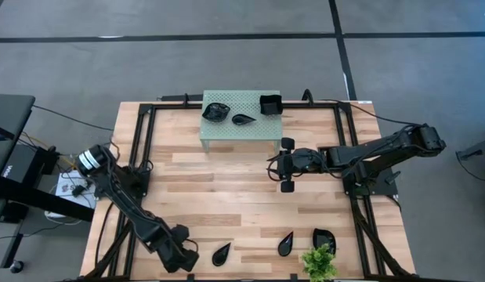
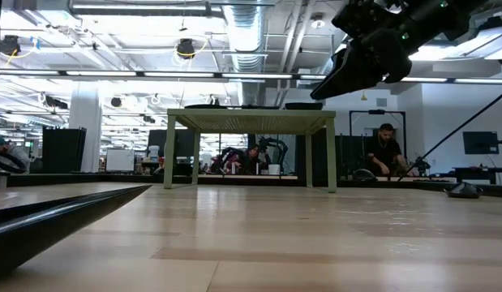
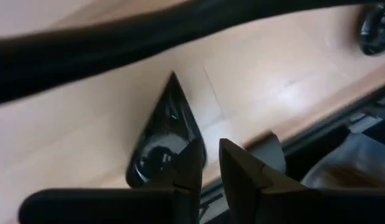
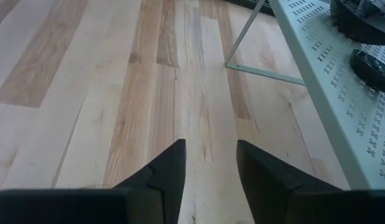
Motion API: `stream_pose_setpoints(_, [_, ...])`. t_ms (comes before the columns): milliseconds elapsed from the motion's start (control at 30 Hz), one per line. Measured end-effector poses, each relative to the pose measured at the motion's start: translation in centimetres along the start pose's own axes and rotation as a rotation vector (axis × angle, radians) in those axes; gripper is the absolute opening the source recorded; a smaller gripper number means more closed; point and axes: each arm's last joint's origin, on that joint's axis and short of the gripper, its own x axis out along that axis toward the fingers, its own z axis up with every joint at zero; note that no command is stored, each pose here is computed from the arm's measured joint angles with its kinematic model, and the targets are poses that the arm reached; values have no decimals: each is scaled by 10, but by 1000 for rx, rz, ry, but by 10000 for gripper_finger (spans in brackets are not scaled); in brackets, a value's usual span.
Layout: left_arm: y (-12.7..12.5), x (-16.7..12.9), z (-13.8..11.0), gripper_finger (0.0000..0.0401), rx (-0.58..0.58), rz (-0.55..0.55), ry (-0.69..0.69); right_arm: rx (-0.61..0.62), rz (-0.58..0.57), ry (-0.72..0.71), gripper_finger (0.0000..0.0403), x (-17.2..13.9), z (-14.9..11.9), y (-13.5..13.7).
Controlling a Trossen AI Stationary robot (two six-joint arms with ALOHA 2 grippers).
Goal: Pick & Place Mini shaped plates
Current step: Stack the drop-shaped plate on top of the other drop-shaped plate on the shelf
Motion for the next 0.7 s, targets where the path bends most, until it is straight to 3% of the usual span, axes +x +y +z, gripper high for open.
stream_pose_setpoints(367, [2, 9, 2, 54, 24, 29, -17, 0, 0, 0, 134, 0, 0, 0])
stream_pose_setpoints(567, [0, 8, 6, 10, 103, 5, -62, 0, 0, 0, 134, 0, 0, 0])
stream_pose_setpoints(700, [-17, 2, 23, 8, 145, -39, -98, 1, -1, 0, 135, 0, 0, 0])
